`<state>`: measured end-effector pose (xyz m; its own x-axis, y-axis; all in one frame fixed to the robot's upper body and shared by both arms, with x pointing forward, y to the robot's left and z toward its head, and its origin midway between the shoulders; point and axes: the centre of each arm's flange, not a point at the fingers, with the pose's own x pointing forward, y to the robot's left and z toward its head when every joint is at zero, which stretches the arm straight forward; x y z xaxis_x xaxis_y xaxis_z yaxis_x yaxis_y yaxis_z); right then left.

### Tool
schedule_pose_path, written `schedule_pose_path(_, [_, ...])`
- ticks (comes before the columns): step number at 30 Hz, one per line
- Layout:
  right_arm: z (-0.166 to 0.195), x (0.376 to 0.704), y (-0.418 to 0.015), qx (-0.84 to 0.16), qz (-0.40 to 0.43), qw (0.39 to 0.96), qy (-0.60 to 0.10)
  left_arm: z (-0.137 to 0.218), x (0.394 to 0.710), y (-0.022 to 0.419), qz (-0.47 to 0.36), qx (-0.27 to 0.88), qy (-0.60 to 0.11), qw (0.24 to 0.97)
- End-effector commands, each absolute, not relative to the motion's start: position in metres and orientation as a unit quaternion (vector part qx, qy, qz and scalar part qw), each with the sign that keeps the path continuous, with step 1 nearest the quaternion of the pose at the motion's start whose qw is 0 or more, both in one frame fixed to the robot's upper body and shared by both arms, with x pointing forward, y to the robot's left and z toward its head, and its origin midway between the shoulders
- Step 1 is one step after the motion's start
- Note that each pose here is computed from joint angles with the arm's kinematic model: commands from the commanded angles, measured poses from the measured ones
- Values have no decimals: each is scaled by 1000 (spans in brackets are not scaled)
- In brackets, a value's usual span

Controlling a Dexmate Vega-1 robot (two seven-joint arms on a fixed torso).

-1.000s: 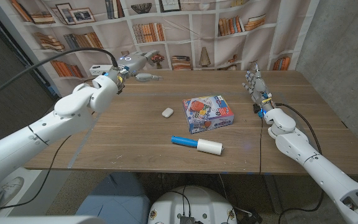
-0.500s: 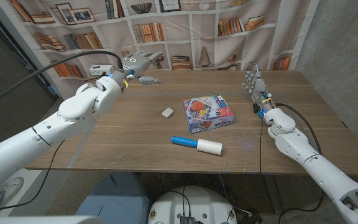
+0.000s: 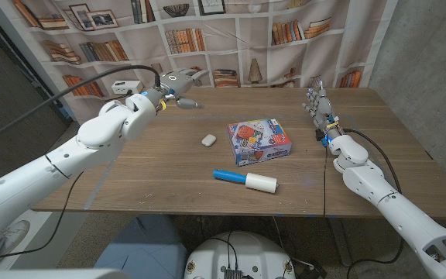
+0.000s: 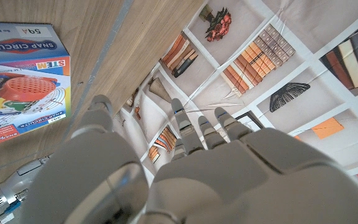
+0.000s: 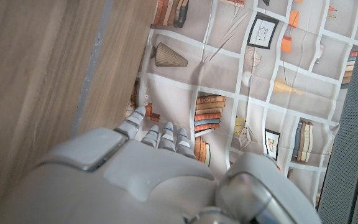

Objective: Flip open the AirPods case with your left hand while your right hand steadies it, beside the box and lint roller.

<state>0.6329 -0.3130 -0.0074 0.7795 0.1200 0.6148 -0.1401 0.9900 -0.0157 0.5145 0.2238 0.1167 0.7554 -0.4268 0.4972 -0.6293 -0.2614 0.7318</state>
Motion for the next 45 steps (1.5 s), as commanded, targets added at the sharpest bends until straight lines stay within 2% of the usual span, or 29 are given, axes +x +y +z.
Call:
schedule_pose_path(1, [-10,634,-315,22,64,945,-321,117,518,216,79,799,-327,498])
schedule_pose_path(6, [-7,635,-315,15,66,945,-320,116,521,215,77,795,-336,499])
schedule_pose_path(31, [-1,635,-316,3,63,940,-335,116,526,202,39,854,-280,437])
schedule_pose_path(45, [-3,637,-317,-4,61,942,-330,112,529,203,25,847,-286,447])
